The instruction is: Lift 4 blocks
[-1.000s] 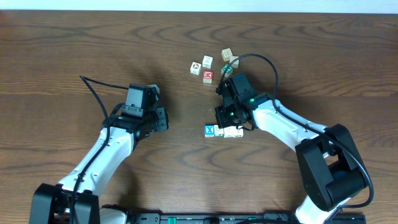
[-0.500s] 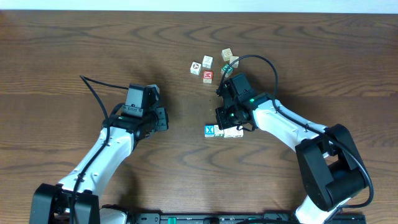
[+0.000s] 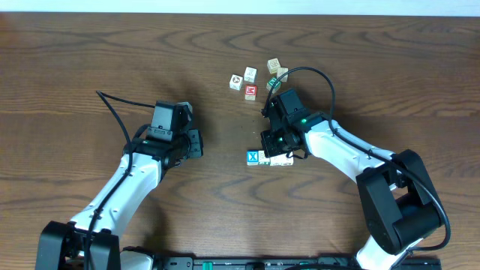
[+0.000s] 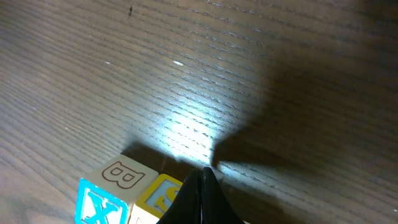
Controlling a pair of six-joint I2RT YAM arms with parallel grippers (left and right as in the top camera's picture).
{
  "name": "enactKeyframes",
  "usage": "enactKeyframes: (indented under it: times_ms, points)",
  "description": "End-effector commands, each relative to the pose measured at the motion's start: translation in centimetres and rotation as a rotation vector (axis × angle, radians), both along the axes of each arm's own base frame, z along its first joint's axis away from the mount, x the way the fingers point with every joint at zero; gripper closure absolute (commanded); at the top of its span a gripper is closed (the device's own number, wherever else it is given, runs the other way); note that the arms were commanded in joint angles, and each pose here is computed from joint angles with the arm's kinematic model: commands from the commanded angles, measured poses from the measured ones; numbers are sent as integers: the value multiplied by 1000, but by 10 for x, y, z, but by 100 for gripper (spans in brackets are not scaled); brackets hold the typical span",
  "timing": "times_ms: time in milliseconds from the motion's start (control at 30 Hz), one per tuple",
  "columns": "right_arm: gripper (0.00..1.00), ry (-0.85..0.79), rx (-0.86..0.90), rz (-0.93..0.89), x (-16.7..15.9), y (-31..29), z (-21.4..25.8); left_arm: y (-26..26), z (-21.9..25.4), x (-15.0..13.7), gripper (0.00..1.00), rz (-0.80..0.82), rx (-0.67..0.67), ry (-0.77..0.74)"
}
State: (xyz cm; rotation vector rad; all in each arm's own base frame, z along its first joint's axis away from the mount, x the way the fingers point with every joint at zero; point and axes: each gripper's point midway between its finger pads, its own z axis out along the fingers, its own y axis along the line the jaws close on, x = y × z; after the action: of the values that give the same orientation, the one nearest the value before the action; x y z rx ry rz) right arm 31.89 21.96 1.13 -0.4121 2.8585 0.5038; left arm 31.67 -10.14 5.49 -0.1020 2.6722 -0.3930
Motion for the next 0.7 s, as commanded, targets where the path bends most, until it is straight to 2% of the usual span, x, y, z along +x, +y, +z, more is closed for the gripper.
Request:
enactKeyframes:
  times_ms: [0, 200, 433, 667]
  points:
    - [99, -20, -4, 10, 4, 2, 4, -4, 9, 6, 92, -21, -6, -28]
    - [99, -34, -32, 0, 7, -2, 3, -4, 9, 6, 92, -20, -6, -27]
    - [99, -94, -27, -50, 29, -11, 8, -10, 10, 4, 92, -40, -34, -21]
    - [99, -34, -47, -168, 37, -47, 8, -33, 11, -5, 93, -119, -36, -21]
